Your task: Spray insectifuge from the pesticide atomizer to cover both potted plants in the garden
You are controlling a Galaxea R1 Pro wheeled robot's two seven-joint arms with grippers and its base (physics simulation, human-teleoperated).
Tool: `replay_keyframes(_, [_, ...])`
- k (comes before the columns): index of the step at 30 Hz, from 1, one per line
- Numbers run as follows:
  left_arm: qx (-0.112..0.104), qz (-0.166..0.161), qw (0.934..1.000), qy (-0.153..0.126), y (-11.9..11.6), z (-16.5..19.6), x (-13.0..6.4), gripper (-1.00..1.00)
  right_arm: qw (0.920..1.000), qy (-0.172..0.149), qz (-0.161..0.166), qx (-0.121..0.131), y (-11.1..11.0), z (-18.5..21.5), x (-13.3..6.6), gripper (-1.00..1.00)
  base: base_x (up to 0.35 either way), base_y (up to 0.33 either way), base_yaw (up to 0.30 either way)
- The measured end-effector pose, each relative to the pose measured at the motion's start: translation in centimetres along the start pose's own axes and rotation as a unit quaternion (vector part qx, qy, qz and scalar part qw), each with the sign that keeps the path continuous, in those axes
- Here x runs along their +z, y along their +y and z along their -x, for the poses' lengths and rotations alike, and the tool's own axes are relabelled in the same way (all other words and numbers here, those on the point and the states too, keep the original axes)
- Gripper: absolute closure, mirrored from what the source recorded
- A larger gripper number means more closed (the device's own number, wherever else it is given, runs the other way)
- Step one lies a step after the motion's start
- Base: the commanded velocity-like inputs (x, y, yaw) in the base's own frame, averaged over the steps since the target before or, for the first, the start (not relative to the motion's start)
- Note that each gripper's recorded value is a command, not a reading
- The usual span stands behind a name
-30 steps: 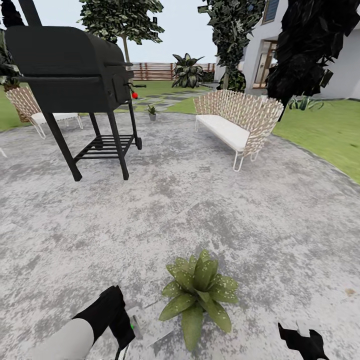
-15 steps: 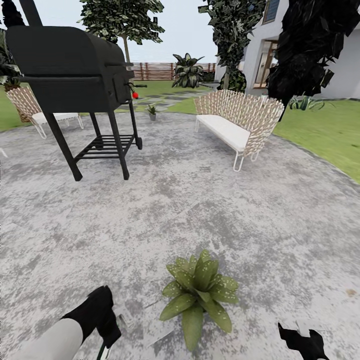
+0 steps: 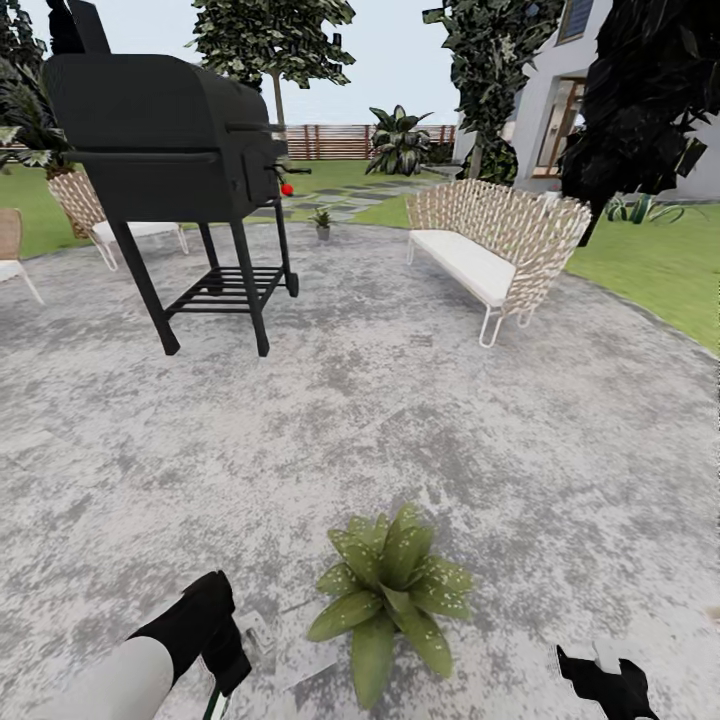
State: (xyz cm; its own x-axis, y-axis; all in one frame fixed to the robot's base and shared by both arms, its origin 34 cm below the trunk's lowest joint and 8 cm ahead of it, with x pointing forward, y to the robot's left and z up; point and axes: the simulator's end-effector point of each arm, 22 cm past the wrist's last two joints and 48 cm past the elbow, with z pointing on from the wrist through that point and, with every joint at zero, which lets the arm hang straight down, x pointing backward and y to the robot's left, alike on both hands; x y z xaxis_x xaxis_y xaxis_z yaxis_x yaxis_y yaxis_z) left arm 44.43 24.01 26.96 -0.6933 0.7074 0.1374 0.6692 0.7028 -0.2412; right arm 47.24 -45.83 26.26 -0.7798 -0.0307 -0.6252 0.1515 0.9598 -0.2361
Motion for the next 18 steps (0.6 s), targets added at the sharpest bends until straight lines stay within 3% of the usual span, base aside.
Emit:
replay_keyframes(7, [0.001,-0.002,1.0,-0.002,-0.3,0.4,0.0,1.0,1.0,0.0,0.0,0.0,0.0,0.0,0.0,-1.0,-0.063,-0.223,0.133])
replay_keyframes(13, [0.001,-0.002,1.0,-0.003,-0.4,0.4,0.0,1.0,1.0,0.001,0.001,0.0,0.1,0.0,0.0,-1.0,-0.021,-0.018,0.246])
replay_keyframes(18, [-0.005,-0.007,0.9998,-0.016,-0.5,1.2,-0.3,1.0,1.0,0.001,0.001,0.0,0.1,0.0,0.0,-1.0,0.022,-0.043,0.031])
